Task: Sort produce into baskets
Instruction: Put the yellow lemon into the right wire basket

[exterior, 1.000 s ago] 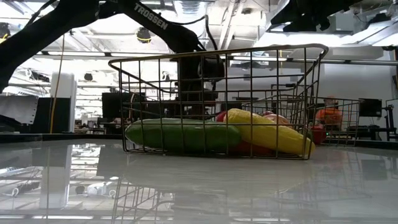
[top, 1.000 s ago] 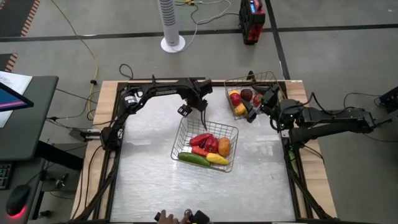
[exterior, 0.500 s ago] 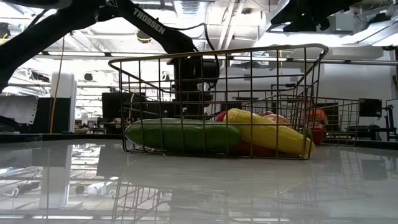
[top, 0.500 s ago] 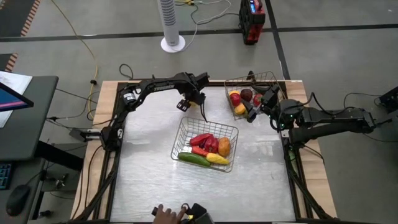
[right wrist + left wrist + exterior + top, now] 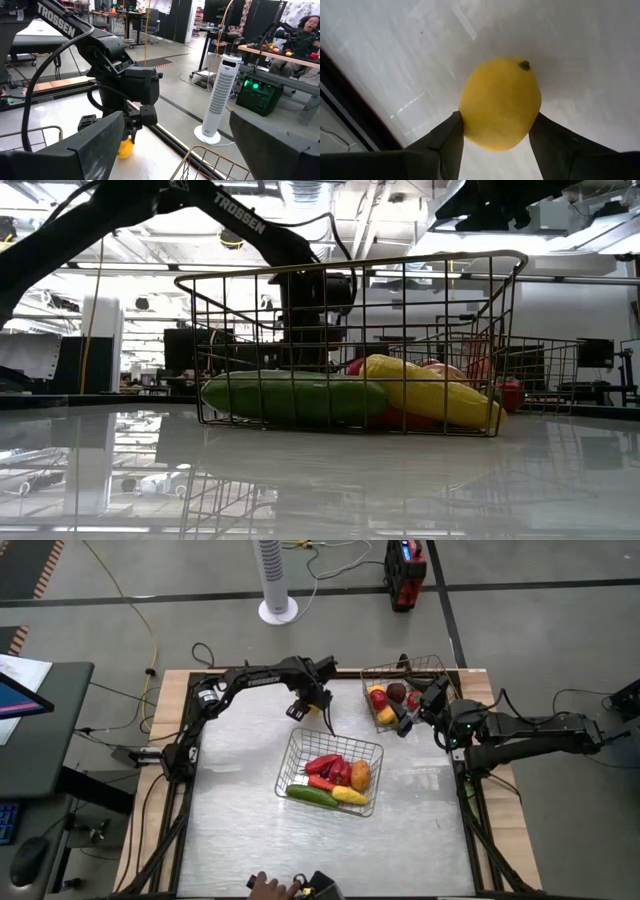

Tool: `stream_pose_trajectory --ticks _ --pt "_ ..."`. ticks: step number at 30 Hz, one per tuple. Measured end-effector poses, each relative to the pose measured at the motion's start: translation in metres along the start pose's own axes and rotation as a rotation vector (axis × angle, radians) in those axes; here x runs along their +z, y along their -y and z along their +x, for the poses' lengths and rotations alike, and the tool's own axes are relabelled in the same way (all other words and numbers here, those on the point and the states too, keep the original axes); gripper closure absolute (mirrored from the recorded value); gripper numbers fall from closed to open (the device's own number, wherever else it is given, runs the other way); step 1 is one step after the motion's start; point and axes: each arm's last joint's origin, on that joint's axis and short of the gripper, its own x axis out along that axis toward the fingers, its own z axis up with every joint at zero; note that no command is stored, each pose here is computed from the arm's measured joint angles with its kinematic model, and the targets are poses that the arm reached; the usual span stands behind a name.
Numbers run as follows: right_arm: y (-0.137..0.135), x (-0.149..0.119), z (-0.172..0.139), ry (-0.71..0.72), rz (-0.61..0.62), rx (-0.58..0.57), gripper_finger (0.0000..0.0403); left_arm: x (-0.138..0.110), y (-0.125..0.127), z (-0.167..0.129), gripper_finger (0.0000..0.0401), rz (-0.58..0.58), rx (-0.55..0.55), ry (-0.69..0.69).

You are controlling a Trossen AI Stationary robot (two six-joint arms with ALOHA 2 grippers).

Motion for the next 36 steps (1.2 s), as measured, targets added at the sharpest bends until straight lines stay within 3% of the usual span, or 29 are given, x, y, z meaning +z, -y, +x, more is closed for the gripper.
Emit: stream_pose_trajectory --ticks 9,18,23,29,36 --pt "0.0 0.0 0.0 0.0 -0.006 0.0 0.0014 0.005 0.001 -0.027 0.0219 0.009 0.027 0.082" --pt "0.0 0.0 0.0 0.0 -0.008 0.0 0.0014 0.02 -0.005 -0.059 0.022 -0.093 0.061 0.338" --pt "0.0 0.0 0.0 0.0 -0.008 0.0 0.0014 0.033 -0.001 -0.061 0.022 -0.1 0.011 0.465" --pt "0.0 0.0 0.0 0.0 -0.011 0.0 0.0014 0.047 0.003 -0.071 0.022 -0.06 -0.116 0.715" --pt "0.0 0.0 0.0 0.0 -0.01 0.0 0.0014 0.057 -0.013 -0.081 0.022 -0.204 -0.038 0.869"
